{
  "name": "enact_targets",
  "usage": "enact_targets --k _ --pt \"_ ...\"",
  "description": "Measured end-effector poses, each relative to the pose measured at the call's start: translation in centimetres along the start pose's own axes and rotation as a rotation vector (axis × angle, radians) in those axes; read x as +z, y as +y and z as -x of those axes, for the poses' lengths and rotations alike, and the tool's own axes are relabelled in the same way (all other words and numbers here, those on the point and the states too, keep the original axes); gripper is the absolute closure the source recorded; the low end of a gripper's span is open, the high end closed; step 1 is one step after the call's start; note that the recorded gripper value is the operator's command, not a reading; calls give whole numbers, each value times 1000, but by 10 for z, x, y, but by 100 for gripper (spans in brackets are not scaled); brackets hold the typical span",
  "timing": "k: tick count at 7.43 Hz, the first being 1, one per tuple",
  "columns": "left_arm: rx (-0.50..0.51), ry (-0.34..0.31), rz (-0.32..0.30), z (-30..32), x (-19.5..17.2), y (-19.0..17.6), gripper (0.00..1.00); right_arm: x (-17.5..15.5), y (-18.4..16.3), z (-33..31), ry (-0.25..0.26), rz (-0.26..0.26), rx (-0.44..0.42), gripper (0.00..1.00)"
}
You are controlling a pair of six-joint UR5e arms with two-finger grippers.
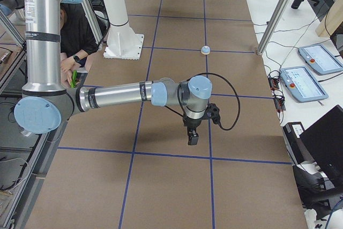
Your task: Place and press bell with both arms
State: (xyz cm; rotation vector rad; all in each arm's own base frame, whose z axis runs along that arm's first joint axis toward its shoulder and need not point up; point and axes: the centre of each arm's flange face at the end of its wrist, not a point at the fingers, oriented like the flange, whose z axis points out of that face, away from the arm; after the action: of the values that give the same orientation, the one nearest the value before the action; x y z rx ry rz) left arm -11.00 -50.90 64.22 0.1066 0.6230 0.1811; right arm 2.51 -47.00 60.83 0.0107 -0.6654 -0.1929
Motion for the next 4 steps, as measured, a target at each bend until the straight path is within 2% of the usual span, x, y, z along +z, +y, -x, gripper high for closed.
enact_targets --k 3,4 --pt "-28 13 11 2 8 25 0 2 23 -35 -68 -8 88 1" --pt "-65 30 5 -4 8 38 0 1 28 -40 -78 -12 104 1"
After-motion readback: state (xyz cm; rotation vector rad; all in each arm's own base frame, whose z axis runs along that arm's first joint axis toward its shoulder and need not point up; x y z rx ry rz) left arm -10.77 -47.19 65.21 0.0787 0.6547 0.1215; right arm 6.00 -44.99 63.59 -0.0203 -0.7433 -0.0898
